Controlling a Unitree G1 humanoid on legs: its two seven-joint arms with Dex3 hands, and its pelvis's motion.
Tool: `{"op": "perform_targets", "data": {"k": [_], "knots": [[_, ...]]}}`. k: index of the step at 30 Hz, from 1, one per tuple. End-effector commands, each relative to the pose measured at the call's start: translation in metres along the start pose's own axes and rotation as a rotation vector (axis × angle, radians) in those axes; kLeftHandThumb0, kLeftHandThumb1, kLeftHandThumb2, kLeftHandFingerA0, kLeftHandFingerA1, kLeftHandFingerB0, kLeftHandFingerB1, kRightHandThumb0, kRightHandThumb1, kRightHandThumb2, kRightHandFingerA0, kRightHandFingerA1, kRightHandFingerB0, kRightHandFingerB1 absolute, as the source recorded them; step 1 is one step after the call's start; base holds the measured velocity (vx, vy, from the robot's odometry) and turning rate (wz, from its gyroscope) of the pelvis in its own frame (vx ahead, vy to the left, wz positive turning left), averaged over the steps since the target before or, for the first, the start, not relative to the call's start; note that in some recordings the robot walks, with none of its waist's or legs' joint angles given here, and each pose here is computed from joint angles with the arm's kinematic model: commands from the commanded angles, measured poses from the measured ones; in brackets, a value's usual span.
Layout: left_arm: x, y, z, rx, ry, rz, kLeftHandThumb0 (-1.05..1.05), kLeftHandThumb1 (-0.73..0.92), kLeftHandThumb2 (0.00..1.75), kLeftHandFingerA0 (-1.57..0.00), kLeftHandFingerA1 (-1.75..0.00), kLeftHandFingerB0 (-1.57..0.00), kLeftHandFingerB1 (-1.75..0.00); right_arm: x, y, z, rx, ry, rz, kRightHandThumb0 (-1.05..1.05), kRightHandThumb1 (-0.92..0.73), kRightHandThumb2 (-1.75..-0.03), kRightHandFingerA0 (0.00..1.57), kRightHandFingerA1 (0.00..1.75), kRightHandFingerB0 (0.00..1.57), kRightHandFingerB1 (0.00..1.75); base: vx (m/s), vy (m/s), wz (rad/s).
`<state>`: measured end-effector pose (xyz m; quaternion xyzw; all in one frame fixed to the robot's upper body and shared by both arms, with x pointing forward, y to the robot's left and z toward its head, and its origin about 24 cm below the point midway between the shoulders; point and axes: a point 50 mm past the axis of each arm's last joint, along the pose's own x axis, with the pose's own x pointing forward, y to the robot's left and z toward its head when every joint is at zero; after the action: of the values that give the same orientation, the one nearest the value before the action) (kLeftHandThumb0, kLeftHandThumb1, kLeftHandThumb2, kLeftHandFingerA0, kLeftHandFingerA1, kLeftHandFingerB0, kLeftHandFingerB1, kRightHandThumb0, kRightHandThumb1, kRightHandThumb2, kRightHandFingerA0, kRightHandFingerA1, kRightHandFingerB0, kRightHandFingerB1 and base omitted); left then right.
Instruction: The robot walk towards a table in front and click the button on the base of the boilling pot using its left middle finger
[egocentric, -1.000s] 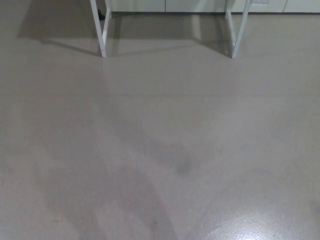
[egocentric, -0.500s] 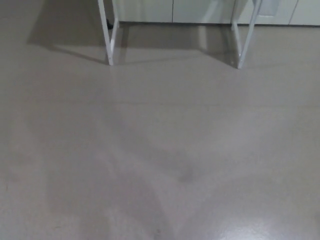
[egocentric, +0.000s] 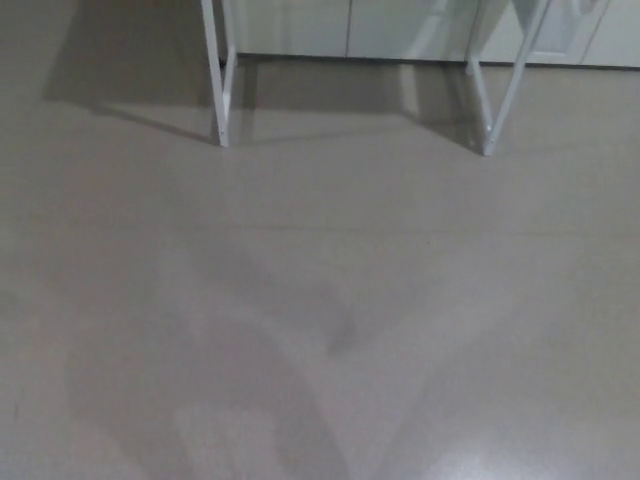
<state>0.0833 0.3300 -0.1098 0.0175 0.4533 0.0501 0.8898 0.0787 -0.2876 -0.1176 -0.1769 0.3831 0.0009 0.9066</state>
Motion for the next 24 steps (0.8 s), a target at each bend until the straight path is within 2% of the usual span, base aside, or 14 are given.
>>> {"op": "perform_targets", "data": {"k": [1, 12, 16, 24], "knots": [[-0.002, 0.001, 0.004, 0.064, -0.041, 0.012, -0.24, 0.40, 0.57, -0.55, -0.46, -0.48, -0.40, -0.002, -0.006, -0.002, -0.008, -0.001, -0.027, -0.25, -0.44, -0.53, 0.72, 0.49, 0.51, 0.46, 0.23, -0.212, 0.10], [-0.002, 0.005, 0.022, 0.077, -0.089, 0.004, -0.22, 0.43, 0.57, -0.50, -0.44, -0.45, -0.39, 0.009, -0.003, 0.013, 0.003, -0.039, -0.022, -0.20, -0.44, -0.53, 0.73, 0.48, 0.52, 0.45, 0.23, -0.100, 0.04], [0.000, 0.005, 0.027, 0.057, -0.098, 0.000, -0.14, 0.46, 0.55, -0.52, -0.45, -0.47, -0.38, 0.011, -0.004, 0.016, -0.019, -0.047, -0.024, -0.20, -0.45, -0.53, 0.73, 0.49, 0.52, 0.44, 0.26, 0.145, -0.17], [0.005, 0.009, 0.035, 0.088, -0.083, 0.014, -0.23, 0.42, 0.58, -0.55, -0.47, -0.48, -0.41, 0.014, -0.002, 0.021, -0.036, -0.060, -0.017, -0.22, -0.45, -0.53, 0.73, 0.48, 0.51, 0.44, 0.32, 0.223, -0.04]]}}
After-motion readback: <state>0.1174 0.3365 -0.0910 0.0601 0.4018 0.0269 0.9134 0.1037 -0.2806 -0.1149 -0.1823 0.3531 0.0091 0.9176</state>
